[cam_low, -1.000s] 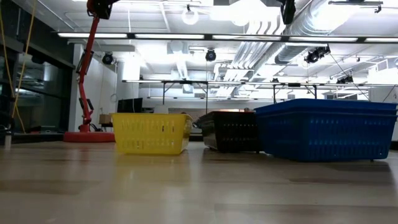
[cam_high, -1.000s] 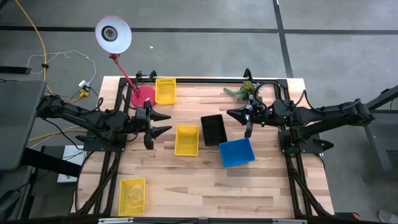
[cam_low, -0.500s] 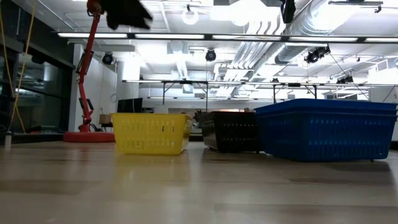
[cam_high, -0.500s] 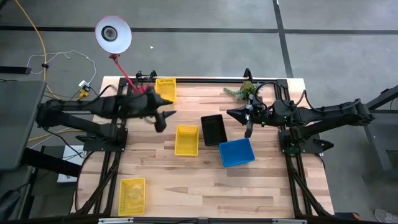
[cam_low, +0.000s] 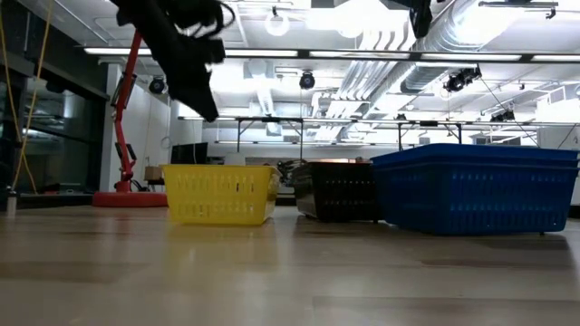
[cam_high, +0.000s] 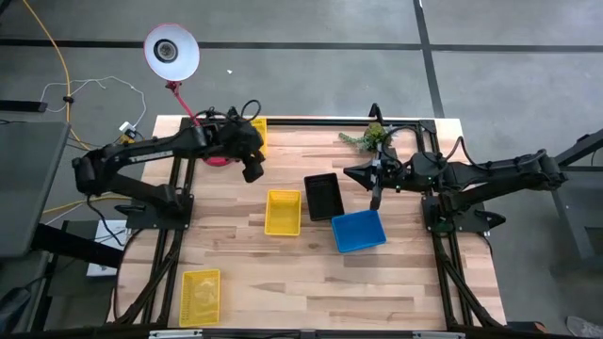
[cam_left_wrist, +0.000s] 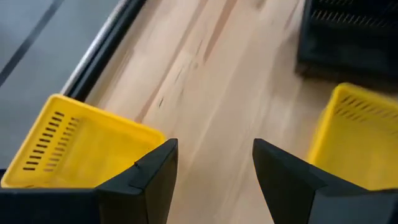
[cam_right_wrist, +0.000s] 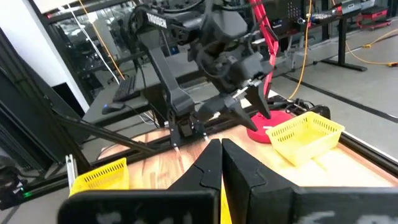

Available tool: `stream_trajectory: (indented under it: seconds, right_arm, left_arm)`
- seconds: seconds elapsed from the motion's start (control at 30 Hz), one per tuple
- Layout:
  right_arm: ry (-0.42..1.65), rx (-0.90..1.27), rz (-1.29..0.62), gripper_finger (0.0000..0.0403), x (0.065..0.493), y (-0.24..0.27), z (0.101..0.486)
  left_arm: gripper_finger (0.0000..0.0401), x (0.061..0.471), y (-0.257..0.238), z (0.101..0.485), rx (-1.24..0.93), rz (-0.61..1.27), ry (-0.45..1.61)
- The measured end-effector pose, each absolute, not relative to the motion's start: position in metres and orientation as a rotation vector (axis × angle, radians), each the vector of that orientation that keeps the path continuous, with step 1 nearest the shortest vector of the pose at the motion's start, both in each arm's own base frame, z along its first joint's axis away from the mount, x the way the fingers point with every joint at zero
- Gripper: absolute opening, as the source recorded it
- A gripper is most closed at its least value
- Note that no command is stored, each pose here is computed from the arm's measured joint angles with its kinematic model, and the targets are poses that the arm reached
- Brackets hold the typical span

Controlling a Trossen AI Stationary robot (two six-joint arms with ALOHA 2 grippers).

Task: Stack baskets by color
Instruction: Stack the top yellow bin on the middle yellow bin

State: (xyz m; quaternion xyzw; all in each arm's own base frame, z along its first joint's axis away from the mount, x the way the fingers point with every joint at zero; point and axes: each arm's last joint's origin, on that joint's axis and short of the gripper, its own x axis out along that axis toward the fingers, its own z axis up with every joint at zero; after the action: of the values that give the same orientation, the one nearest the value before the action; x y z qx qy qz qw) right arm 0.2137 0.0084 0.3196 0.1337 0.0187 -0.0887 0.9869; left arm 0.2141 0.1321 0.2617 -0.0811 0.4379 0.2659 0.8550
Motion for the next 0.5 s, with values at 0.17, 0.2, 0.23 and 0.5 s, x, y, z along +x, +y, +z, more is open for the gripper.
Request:
stream_trajectory:
  seconds: [0.17,0.2,0.23,0.5]
  right_arm:
    - [0.039,0.268,-0.178,0.0,0.214,0.008,0.319]
    - [0.039,0.268,-0.178,0.0,0.214,0.008,0.319]
    - [0.039,0.268,-0.178,0.0,0.214,0.008,0.32]
    - [0.039,0.268,-0.176,0.0,0.214,0.008,0.319]
  left_arm:
    - [0.0195,0.22,0.145,0.242,-0.118,0.529,1.031]
    - [0.0195,0.22,0.147,0.238,-0.11,0.521,1.061]
    - [0.0195,0.22,0.149,0.234,-0.097,0.512,1.089]
    - [0.0195,0.223,0.158,0.213,0.113,0.494,1.284]
